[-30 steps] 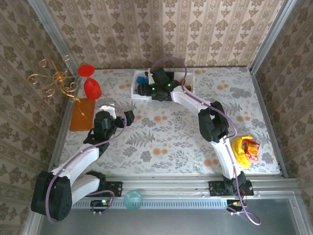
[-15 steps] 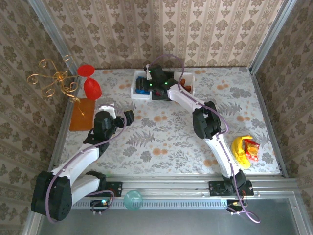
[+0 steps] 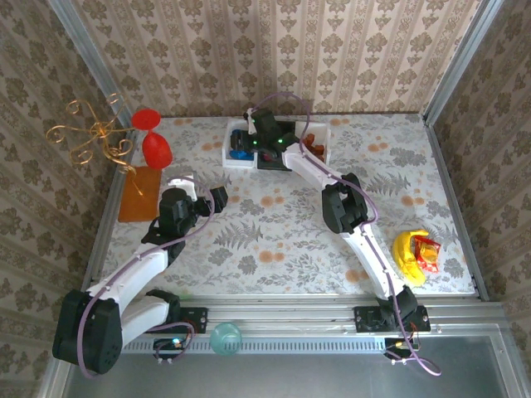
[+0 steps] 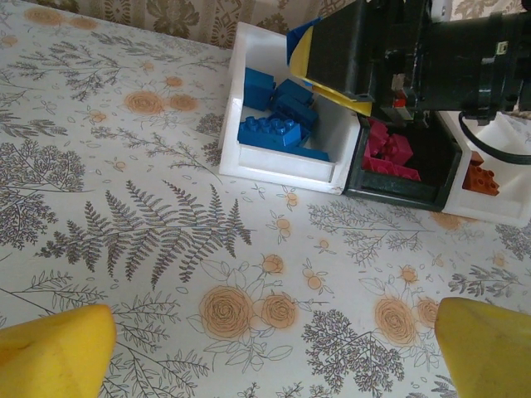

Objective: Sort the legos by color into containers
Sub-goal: Place the lego in the container.

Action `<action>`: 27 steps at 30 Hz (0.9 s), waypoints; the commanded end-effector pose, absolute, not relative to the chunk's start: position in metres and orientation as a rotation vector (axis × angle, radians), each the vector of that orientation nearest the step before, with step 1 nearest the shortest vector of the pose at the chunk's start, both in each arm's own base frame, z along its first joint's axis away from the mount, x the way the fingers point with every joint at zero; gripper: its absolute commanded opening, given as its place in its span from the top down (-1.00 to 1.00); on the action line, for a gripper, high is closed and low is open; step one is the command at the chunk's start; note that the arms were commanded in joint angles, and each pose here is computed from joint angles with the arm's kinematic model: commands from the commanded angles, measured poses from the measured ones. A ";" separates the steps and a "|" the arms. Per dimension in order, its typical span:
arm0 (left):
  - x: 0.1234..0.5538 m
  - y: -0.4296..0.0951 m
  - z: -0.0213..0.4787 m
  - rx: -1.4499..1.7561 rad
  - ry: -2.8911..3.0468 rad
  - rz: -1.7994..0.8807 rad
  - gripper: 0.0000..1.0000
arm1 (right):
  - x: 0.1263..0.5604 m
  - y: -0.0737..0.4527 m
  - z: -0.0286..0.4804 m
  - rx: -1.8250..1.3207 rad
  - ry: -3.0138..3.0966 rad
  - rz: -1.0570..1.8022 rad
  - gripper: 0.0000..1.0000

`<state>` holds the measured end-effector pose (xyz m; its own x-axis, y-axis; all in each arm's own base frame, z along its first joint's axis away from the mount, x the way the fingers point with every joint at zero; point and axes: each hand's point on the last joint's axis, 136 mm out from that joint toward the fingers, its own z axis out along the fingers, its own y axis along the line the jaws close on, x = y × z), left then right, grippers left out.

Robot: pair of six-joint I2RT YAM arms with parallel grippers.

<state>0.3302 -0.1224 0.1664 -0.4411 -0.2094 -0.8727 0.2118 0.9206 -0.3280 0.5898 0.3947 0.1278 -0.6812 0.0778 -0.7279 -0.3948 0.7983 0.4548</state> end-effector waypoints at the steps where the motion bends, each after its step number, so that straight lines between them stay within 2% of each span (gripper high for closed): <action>1: 0.330 -0.118 0.168 -0.016 1.950 -0.482 -1.00 | 0.596 0.395 0.126 -0.257 2.182 0.758 0.02; 10: 0.330 -0.118 0.168 -0.014 1.951 -0.484 -1.00 | 0.605 0.401 0.121 -0.285 2.149 0.751 -0.02; 16: 0.330 -0.117 0.167 -0.018 1.952 -0.480 -1.00 | 0.608 0.400 0.124 -0.293 2.128 0.734 -0.18; 27: 0.332 -0.115 0.164 -0.021 1.961 -0.472 -1.00 | 0.602 0.400 0.186 -0.313 2.046 0.790 -0.39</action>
<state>0.3310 -0.1163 0.1627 -0.4445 -0.2151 -0.8696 0.1950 0.9242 -0.3283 0.6036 0.4031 0.1357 -0.6198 0.0597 -0.7825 -0.4520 0.7880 0.4181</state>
